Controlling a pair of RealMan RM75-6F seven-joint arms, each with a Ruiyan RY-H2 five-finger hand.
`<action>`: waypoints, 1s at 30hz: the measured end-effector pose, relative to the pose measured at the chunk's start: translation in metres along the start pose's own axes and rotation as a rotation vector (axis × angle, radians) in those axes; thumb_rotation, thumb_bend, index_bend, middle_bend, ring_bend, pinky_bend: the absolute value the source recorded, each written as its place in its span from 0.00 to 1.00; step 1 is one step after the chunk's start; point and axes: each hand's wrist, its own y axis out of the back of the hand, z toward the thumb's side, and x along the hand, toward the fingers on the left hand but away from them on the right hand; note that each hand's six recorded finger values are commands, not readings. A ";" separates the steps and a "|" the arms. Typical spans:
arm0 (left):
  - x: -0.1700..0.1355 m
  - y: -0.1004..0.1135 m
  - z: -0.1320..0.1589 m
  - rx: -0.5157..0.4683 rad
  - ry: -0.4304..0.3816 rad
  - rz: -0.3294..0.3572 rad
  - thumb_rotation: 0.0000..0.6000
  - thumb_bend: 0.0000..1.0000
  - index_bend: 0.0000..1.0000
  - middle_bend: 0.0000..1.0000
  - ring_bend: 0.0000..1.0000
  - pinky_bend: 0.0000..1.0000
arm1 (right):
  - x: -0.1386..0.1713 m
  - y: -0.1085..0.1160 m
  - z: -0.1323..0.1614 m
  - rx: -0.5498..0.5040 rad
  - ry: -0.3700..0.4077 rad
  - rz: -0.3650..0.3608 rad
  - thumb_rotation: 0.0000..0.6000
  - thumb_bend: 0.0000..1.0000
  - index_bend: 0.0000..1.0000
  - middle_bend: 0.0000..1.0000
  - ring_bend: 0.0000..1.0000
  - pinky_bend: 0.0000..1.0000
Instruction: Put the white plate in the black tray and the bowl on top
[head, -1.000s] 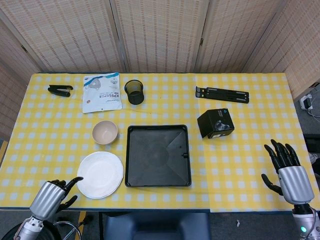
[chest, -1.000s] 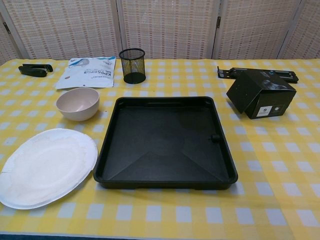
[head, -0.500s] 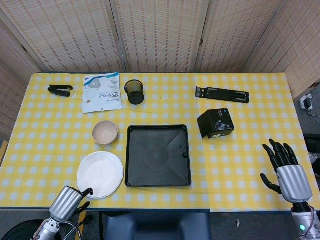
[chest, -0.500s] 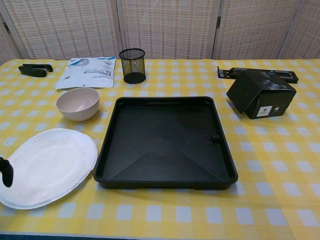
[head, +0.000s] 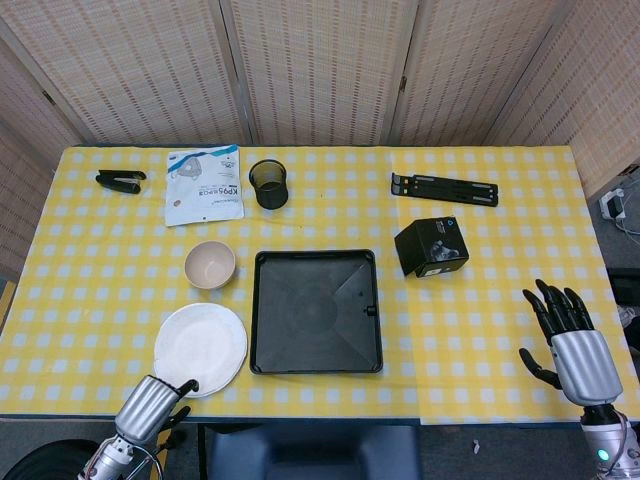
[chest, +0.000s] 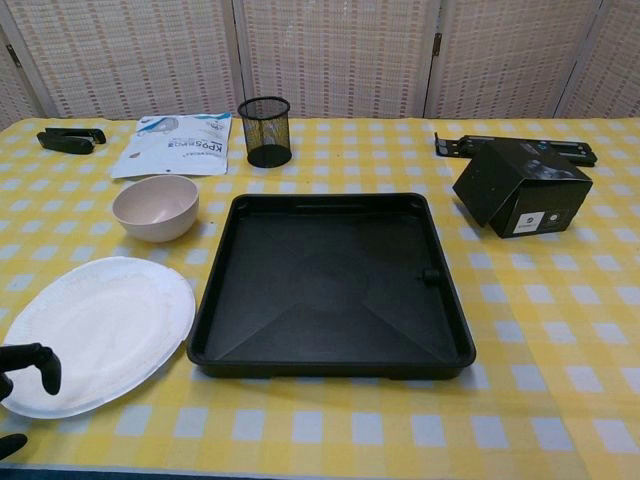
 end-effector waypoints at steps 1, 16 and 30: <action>0.000 -0.001 0.000 0.002 0.002 0.002 1.00 0.28 0.48 1.00 1.00 1.00 | 0.000 0.000 0.000 0.000 -0.001 -0.001 1.00 0.34 0.00 0.00 0.00 0.00; 0.012 -0.012 -0.007 0.009 0.054 0.002 1.00 0.28 0.47 1.00 1.00 1.00 | -0.002 -0.001 -0.001 0.005 -0.010 0.005 1.00 0.34 0.00 0.00 0.00 0.00; 0.016 -0.015 -0.006 0.022 0.054 0.031 1.00 0.38 0.54 1.00 1.00 1.00 | -0.004 -0.003 -0.002 0.009 -0.015 0.014 1.00 0.34 0.00 0.00 0.00 0.00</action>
